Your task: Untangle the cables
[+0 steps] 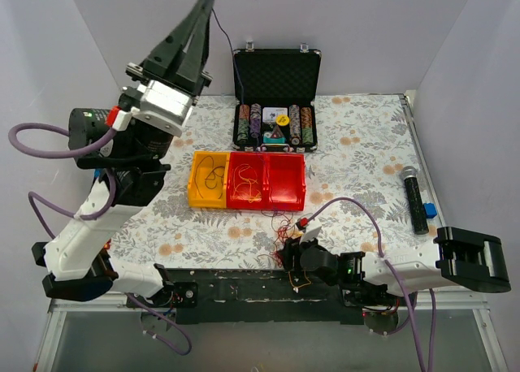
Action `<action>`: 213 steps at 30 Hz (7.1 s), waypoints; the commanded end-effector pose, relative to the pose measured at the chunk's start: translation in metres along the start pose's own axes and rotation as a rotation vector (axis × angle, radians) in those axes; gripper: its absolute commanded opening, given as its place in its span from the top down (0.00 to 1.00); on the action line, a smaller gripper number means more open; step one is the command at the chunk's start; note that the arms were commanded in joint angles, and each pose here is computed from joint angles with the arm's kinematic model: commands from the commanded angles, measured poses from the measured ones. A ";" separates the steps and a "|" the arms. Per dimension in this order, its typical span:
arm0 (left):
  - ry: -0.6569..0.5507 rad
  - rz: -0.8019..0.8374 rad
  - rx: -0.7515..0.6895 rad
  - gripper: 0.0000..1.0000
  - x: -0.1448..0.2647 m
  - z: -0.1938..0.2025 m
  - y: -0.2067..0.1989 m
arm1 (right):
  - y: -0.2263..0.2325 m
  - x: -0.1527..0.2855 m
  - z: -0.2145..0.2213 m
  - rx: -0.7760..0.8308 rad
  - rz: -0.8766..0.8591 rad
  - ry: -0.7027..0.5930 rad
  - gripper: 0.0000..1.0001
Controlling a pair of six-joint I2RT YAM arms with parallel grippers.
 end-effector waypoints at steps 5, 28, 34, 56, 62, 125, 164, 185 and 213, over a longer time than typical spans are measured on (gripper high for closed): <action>-0.281 -0.402 -0.271 1.00 -0.013 -0.089 0.098 | -0.013 0.001 0.027 0.012 0.028 0.088 0.36; 0.287 -0.164 -0.320 0.99 0.084 0.086 0.032 | -0.002 0.014 -0.004 0.006 -0.032 0.016 0.44; 0.495 -0.213 -0.316 1.00 0.142 0.164 0.052 | -0.002 0.020 -0.009 -0.006 -0.060 -0.002 0.45; 0.471 -0.252 0.054 1.00 0.114 0.192 0.063 | -0.007 0.020 -0.005 -0.013 -0.039 -0.005 0.46; 0.516 -0.266 0.025 1.00 0.130 0.206 0.062 | -0.010 0.021 -0.006 -0.018 -0.037 -0.010 0.46; 1.377 0.148 0.075 1.00 0.418 0.423 -0.094 | -0.021 0.030 -0.012 -0.067 0.006 -0.027 0.46; 1.174 0.565 0.463 0.05 0.361 0.286 -0.152 | -0.008 0.041 -0.053 -0.080 -0.041 -0.142 0.43; 0.924 1.152 0.513 0.08 0.396 0.244 -0.340 | 0.009 0.046 -0.059 -0.060 -0.150 -0.151 0.53; 0.877 1.329 0.398 0.94 0.420 0.239 -0.360 | 0.039 0.059 -0.105 -0.053 -0.242 -0.243 0.56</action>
Point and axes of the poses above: each gripper's point midway between its finger pads, its own x axis back along the fingers, its own y axis along the line the jaws close on, z = x × y, the point moved 1 cm from there along x, back along the fingers, and after that the axes turned 5 degrees about x, right-handed, at the moved point
